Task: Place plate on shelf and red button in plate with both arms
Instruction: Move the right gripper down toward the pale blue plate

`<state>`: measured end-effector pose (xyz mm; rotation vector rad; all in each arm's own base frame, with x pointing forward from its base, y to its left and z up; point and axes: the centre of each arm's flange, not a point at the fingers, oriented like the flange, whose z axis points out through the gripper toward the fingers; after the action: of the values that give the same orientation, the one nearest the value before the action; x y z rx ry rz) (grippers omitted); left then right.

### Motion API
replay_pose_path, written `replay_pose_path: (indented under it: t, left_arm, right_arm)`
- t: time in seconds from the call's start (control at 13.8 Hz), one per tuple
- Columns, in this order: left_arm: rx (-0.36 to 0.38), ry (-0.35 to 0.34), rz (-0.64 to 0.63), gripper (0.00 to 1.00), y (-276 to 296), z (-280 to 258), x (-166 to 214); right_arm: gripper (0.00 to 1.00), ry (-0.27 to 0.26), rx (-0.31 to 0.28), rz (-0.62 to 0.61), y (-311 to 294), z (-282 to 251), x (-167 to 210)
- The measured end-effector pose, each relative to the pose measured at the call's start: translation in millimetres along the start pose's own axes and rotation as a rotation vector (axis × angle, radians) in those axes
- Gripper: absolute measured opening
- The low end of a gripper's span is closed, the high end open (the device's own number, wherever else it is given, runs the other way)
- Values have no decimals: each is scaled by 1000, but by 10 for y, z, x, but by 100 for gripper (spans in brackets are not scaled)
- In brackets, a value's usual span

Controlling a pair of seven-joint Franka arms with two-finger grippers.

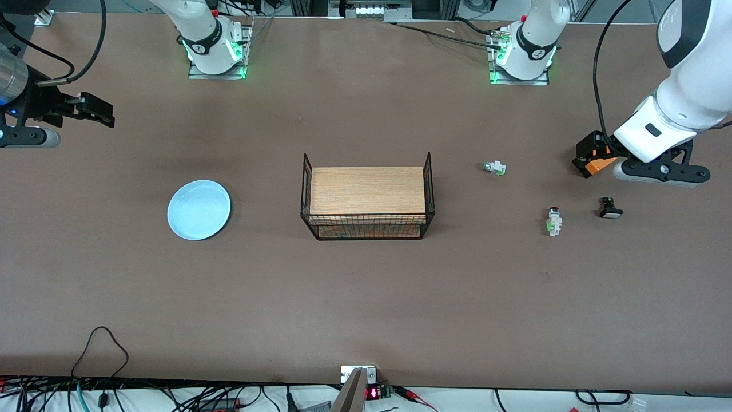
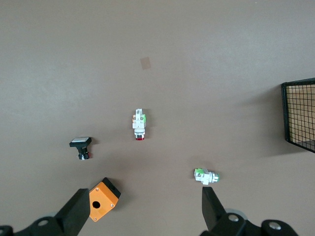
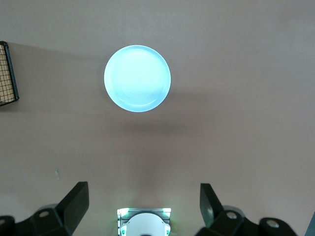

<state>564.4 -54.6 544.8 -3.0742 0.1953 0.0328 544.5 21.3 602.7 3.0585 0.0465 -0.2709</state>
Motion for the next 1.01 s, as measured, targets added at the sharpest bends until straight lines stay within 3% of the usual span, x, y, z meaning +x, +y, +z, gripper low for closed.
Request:
replay_pose_path:
  t: [0.72,1.01]
  left_arm:
    - [0,0,0,100,-1,0,0]
    - [0,0,-1,100,-5,1,0]
  right_arm:
    - [100,0,-1,1,9,3,3]
    - [100,-27,-28,9,51,176,141]
